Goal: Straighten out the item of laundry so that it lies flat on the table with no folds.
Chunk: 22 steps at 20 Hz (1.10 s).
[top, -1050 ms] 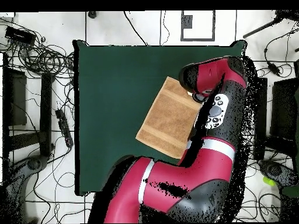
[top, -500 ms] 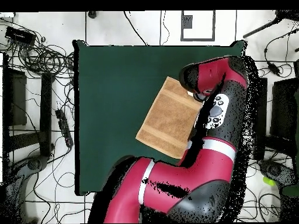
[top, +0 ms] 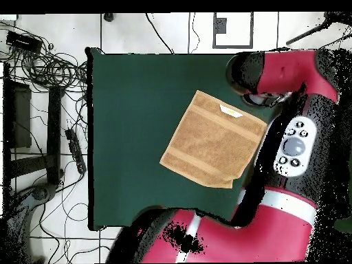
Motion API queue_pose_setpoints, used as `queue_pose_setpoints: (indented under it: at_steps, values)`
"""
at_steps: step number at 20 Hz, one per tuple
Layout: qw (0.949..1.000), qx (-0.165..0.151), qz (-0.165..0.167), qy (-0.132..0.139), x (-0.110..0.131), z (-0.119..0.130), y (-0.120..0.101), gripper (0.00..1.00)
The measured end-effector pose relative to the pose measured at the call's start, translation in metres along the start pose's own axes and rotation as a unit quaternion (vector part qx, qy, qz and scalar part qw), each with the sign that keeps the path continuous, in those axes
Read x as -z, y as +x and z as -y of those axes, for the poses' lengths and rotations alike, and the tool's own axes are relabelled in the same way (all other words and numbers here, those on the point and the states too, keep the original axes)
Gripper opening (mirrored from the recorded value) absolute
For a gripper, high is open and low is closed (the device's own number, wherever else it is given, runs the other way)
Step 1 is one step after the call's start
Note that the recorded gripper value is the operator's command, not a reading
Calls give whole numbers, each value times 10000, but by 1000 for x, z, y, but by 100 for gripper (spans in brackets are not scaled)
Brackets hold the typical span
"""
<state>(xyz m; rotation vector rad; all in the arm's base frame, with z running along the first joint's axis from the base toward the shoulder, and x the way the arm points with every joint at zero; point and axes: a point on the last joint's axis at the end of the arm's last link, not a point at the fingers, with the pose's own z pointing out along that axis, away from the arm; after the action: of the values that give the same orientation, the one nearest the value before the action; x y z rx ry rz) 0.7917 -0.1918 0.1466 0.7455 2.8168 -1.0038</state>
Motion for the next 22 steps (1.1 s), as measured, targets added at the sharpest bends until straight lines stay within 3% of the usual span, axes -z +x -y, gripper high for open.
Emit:
queue_pose_setpoints:
  at_steps: [4,9,11,15,20,22]
  values:
    - [9979,-102,72,-635,47,33,-31,0]
    - [9889,-341,167,-1440,100,71,-58,0]
    - [9805,-500,145,-1894,123,82,-65,0]
    - [9641,-703,-45,-2561,144,88,-66,0]
    - [9460,-814,-301,-3124,149,82,-58,0]
    - [9429,-820,-342,-3211,144,78,-53,0]
